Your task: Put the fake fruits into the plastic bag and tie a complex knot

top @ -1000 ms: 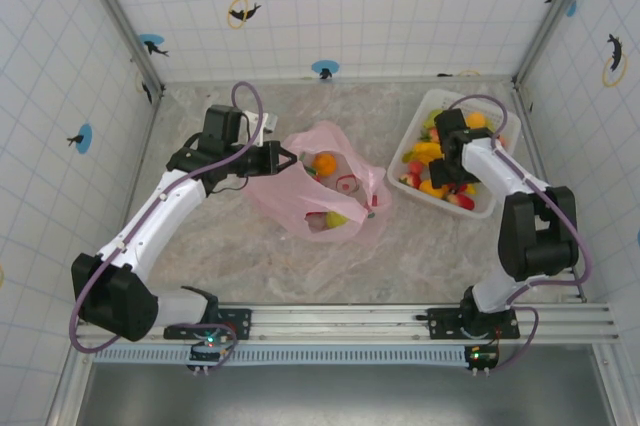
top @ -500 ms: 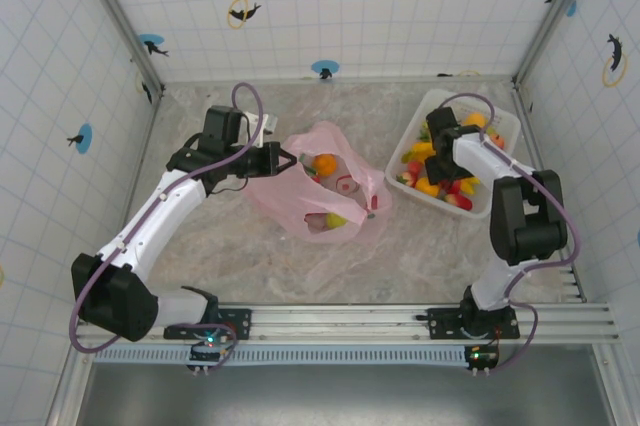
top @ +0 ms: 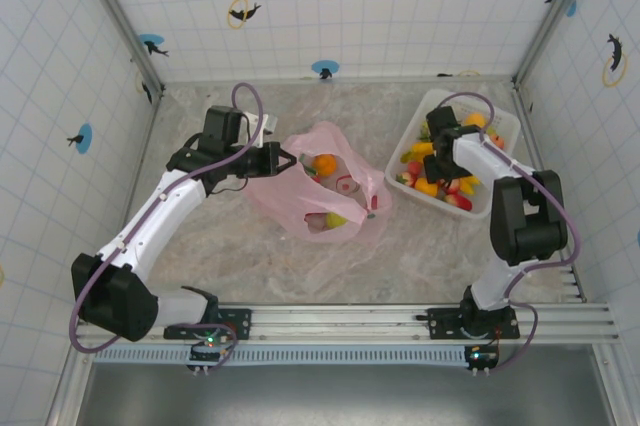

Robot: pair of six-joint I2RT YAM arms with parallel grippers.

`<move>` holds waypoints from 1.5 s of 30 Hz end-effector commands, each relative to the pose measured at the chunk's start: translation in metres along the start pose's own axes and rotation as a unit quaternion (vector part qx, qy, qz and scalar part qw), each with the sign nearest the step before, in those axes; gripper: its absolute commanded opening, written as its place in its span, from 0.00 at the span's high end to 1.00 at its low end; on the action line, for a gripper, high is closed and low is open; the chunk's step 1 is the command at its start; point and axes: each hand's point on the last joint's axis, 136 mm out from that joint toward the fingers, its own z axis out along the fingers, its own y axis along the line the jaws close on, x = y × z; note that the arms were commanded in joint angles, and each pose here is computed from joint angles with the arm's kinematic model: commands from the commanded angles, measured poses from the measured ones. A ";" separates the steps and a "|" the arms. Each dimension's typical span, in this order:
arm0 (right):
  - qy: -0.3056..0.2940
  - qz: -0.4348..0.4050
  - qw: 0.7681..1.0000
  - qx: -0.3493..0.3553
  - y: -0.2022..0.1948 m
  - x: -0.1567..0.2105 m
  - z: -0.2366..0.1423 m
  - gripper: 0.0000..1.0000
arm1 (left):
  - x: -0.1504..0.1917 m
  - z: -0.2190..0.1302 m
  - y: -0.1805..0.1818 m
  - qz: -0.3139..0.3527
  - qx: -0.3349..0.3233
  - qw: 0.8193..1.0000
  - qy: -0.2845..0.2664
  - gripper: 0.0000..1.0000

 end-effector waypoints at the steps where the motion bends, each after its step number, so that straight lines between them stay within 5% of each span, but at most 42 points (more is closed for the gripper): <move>1: 0.026 -0.001 1.000 -0.006 -0.002 0.019 0.001 0.31 | -0.011 -0.013 -0.010 0.021 0.001 1.000 -0.021 1.00; 15: 0.048 0.004 0.999 -0.016 0.002 0.034 0.016 0.45 | -0.014 -0.013 -0.010 0.019 0.000 1.000 -0.022 1.00; 22: -0.030 0.031 0.999 0.013 -0.023 0.010 -0.038 0.47 | -0.013 -0.013 -0.010 0.019 0.001 1.000 -0.022 1.00; 30: -0.150 0.099 0.983 -0.038 -0.030 0.002 -0.115 0.47 | -0.014 -0.013 -0.011 0.018 0.003 1.000 -0.022 1.00; 36: -0.292 0.140 0.930 -0.173 -0.004 -0.008 -0.204 0.48 | -0.014 -0.011 -0.011 0.018 0.006 1.000 -0.021 1.00; 45: -0.425 0.113 0.803 -0.402 0.078 -0.017 -0.337 0.49 | -0.014 -0.009 -0.010 0.016 0.008 1.000 -0.020 1.00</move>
